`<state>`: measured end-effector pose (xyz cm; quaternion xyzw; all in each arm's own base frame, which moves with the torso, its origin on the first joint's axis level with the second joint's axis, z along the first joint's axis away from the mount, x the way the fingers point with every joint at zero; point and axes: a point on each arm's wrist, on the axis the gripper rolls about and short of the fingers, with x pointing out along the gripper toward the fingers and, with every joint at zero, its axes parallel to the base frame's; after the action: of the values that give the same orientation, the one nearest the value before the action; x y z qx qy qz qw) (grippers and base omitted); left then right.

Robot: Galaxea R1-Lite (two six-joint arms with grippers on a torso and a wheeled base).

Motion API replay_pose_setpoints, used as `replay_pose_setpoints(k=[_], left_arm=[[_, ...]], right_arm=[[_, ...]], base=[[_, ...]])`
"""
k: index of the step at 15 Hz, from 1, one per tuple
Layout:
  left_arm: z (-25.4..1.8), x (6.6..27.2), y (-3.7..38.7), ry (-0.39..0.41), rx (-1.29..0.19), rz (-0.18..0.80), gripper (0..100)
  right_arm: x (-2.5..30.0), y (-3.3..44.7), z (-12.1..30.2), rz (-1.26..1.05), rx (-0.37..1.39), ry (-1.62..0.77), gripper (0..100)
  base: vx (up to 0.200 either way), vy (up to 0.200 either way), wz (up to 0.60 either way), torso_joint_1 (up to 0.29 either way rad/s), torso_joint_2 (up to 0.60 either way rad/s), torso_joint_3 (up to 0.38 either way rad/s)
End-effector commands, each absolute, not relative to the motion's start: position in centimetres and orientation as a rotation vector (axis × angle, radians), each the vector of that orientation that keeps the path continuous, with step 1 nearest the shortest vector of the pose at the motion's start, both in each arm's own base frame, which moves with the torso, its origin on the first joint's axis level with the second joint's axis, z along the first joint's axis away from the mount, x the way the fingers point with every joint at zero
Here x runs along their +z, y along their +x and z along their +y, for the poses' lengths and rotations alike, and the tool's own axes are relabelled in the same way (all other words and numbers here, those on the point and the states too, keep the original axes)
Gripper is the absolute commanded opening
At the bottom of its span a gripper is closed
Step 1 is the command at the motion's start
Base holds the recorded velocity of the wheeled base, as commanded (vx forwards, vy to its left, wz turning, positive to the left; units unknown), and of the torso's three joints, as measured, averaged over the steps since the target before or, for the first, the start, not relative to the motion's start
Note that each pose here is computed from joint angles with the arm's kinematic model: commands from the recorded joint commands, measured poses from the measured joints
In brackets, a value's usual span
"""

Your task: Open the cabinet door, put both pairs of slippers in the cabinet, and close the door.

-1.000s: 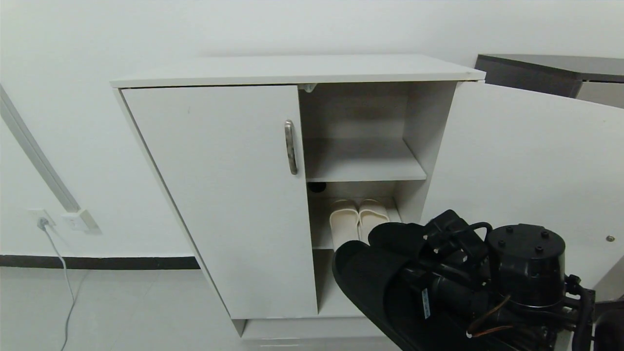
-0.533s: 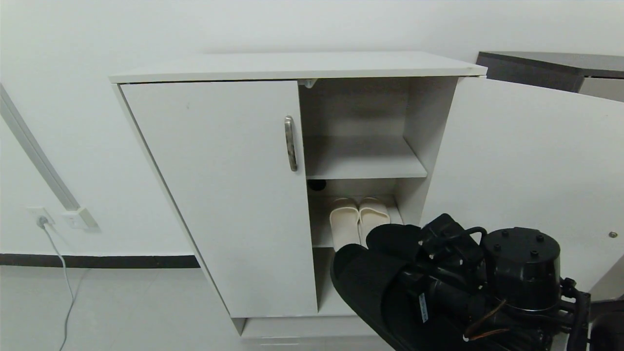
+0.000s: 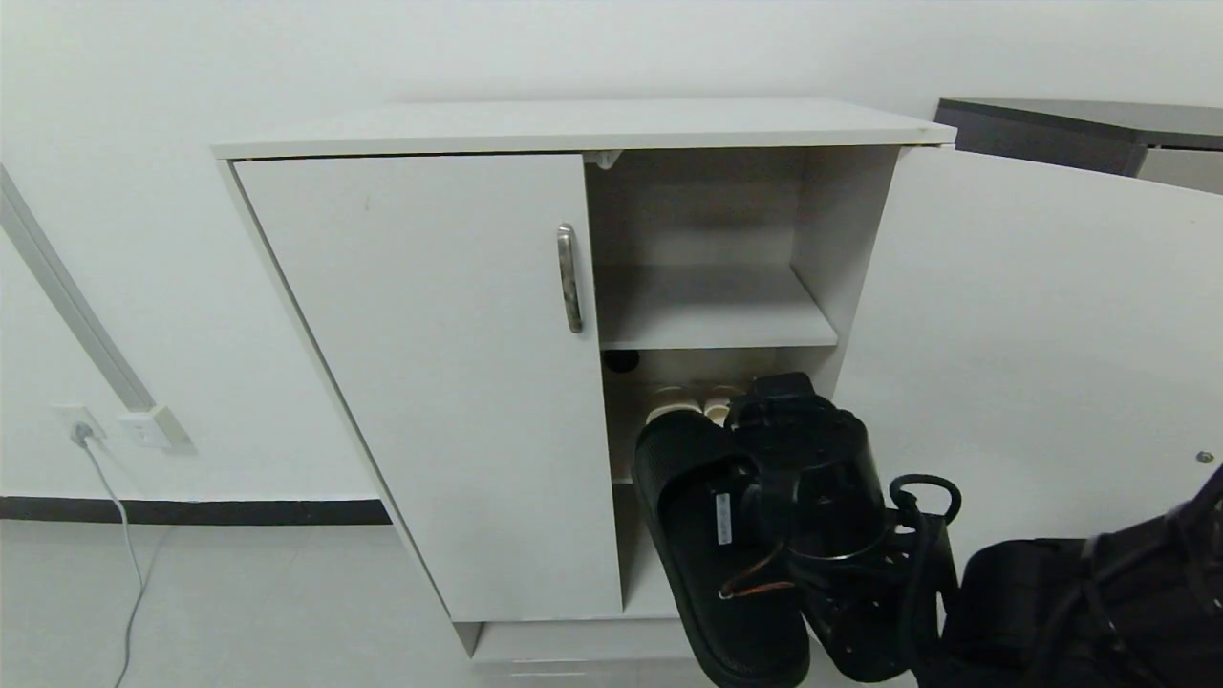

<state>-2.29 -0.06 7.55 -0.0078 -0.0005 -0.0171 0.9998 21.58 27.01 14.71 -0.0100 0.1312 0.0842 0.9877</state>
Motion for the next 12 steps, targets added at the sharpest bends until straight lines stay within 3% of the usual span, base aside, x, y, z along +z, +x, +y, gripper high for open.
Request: replay_pose_setpoints(k=[1,6,11,12], left_arm=[[-0.1,7.5,-2.3,-0.015,-0.034,0.0,0],[-0.1,7.5,-2.3,-0.017,-0.034,0.0,0],[-0.1,7.5,-2.3,-0.015,-0.034,0.0,0],[-0.1,7.5,-2.3,-0.015,-0.034,0.0,0]], right_arm=[[16.4,22.1,28.7,0.236,0.118,-0.001,0],[22.1,24.0,28.8,0.177,0.055,0.034,0],[21.3,25.1,28.6,0.196,0.033,0.008,0],[21.2,25.0,28.6,0.198,0.033,0.006,0]], base=[[0.0,0.0,0.0,0.0,0.0,0.0],[0.0,0.0,0.0,0.0,0.0,0.0],[0.0,0.0,0.0,0.0,0.0,0.0],[0.2,0.0,0.0,0.002,0.0,0.002]])
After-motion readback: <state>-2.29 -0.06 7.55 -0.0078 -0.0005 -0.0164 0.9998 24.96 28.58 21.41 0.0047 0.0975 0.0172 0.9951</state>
